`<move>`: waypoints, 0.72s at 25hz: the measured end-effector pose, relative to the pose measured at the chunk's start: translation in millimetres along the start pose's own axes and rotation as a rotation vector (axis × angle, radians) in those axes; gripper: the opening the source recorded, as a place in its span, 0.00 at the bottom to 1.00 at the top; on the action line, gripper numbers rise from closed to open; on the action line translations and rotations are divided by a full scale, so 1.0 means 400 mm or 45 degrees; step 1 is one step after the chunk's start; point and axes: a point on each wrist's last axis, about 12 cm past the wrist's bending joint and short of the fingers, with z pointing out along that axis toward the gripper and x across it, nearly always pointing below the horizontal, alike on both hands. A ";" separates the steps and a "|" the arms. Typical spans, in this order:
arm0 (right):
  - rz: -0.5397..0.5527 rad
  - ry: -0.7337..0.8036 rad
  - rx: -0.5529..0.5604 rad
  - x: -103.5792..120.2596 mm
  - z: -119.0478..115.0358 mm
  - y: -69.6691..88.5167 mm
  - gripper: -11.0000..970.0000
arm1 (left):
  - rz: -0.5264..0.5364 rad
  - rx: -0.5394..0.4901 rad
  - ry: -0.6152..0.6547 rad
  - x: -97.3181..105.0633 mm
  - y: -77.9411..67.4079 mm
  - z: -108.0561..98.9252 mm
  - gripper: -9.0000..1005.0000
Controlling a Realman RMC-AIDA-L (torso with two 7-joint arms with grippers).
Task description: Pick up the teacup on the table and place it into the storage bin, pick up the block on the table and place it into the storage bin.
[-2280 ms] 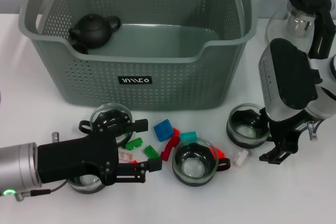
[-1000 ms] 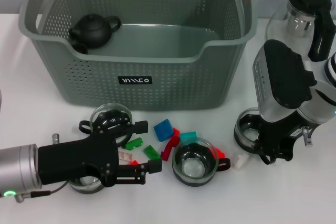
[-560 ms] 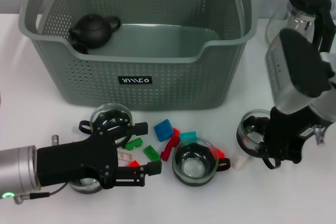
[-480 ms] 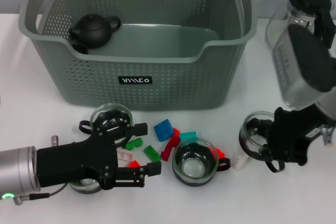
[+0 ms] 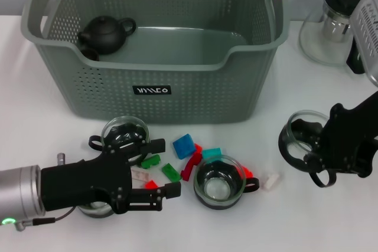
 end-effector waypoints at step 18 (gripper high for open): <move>-0.286 -0.471 0.097 -0.218 -0.074 -0.033 0.06 | 0.017 -0.007 -0.003 -0.007 0.007 0.002 0.94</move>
